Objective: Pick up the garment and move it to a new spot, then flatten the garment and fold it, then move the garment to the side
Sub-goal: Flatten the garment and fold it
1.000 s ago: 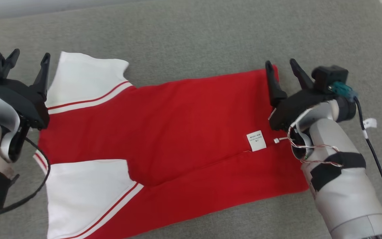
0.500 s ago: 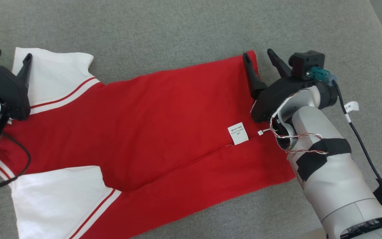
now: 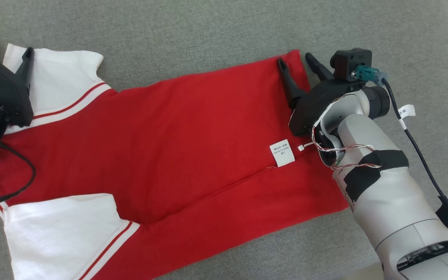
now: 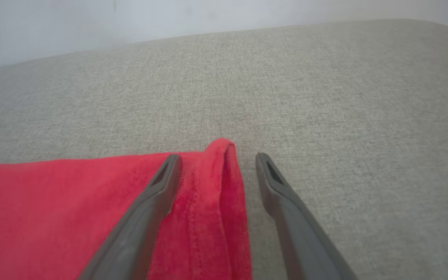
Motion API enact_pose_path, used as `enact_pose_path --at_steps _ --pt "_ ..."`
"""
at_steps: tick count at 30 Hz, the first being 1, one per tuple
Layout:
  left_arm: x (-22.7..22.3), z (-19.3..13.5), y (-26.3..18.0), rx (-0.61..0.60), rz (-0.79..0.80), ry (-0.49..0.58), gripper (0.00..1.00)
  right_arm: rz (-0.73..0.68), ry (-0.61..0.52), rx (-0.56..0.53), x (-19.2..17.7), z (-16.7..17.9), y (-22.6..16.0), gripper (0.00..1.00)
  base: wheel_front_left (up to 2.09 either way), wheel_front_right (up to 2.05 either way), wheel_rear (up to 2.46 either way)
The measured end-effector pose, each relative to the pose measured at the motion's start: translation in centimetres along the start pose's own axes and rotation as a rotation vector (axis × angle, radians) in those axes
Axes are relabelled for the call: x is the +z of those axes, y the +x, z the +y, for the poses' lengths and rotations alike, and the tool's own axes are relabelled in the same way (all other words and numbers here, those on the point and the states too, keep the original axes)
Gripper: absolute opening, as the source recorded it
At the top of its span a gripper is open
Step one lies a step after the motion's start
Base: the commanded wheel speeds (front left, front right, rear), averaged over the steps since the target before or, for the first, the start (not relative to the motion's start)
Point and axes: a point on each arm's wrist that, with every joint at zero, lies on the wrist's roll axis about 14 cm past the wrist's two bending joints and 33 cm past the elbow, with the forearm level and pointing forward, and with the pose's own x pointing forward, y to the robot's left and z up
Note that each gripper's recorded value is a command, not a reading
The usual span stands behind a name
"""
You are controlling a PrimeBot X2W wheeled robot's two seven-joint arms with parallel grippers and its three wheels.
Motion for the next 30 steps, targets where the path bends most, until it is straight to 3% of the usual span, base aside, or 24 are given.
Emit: enact_pose_path --at_steps 1,2,3,4,17,30 --pt "-0.3 -0.1 0.1 -0.005 0.011 -0.002 0.8 -0.008 0.004 0.005 0.1 0.2 0.2 0.41 0.0 0.0 0.0" --pt "-0.5 -0.2 0.2 -0.008 0.02 -0.009 0.33 -0.015 0.003 0.008 0.3 0.3 0.4 0.1 0.0 0.0 0.0" --pt "-0.6 -0.2 0.3 -0.011 0.023 -0.021 0.33 -0.013 0.001 0.008 0.3 0.4 0.6 0.1 0.0 0.0 0.0" --pt "-0.6 -0.2 0.3 -0.014 0.023 -0.026 0.0 -0.007 0.001 0.009 0.2 0.4 0.7 0.0 0.0 0.0 0.0" --pt "3.9 -1.4 -2.6 -0.041 -0.185 -0.056 0.0 -0.131 -0.007 0.008 3.3 0.1 0.0 0.0 0.0 0.0 0.0" --pt "6.2 -4.0 -10.0 -0.105 -0.431 -0.102 0.0 -0.168 0.04 0.049 1.0 1.2 -4.6 0.0 0.0 0.0 0.0"
